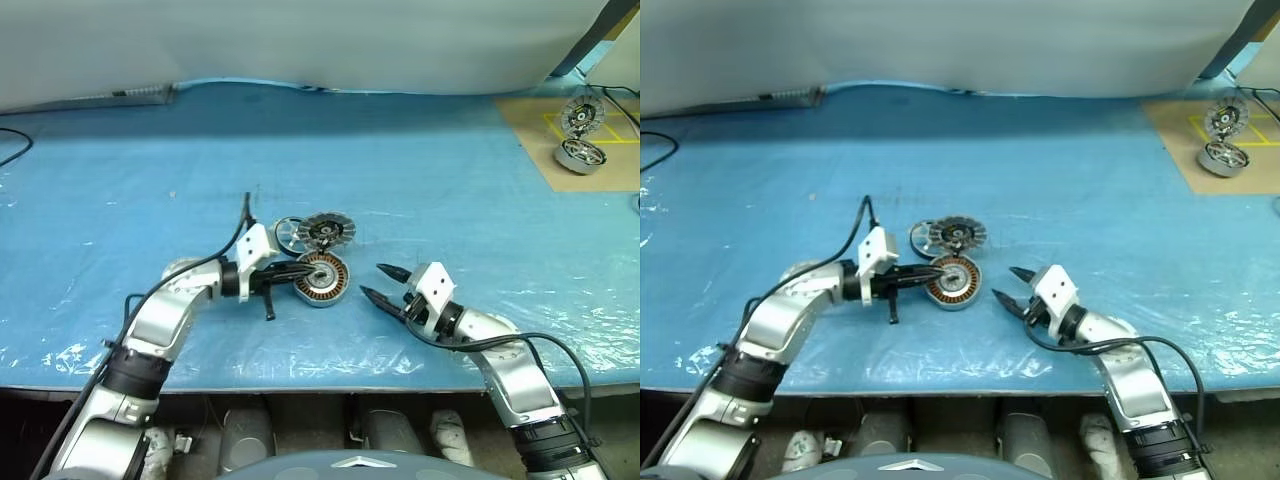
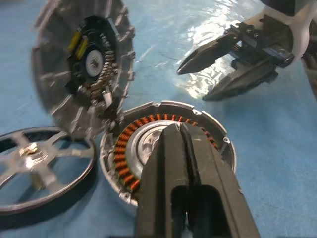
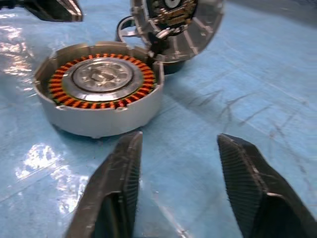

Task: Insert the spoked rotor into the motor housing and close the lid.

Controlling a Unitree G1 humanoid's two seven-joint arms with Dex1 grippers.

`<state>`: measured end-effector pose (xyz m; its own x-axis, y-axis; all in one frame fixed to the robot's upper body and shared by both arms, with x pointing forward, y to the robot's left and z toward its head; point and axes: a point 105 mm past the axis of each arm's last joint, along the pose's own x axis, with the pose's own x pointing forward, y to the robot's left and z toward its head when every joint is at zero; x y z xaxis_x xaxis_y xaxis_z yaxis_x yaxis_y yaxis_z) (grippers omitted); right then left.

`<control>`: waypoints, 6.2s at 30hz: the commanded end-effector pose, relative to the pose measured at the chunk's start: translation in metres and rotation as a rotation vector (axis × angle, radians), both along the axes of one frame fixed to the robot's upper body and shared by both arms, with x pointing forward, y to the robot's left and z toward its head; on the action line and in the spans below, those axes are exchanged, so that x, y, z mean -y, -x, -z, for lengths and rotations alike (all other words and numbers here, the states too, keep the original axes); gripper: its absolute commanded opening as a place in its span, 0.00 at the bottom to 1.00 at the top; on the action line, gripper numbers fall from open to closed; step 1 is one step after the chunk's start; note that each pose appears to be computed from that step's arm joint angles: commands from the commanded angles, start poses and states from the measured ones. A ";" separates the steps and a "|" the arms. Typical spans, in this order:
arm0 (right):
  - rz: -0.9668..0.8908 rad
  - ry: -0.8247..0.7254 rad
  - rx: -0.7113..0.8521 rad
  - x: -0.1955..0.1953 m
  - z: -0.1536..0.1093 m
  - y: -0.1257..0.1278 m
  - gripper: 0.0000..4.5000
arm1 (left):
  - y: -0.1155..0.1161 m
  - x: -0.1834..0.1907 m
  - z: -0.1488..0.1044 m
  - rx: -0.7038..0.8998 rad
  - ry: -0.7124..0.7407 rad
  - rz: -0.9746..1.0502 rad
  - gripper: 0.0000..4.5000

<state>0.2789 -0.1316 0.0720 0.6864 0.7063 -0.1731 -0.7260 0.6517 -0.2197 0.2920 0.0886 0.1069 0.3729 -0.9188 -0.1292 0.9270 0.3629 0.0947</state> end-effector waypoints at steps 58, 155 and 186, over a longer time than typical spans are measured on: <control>-0.194 0.161 -0.225 -0.083 -0.025 -0.020 0.01 | 0.016 -0.025 0.015 0.063 0.063 -0.249 0.00; -0.040 -0.063 -0.150 -0.043 -0.022 -0.007 0.00 | -0.093 -0.035 0.009 -0.038 -0.184 -0.114 0.53; -0.016 -0.140 -0.043 -0.035 -0.037 -0.001 0.00 | -0.091 -0.058 0.000 -0.038 -0.274 -0.107 0.26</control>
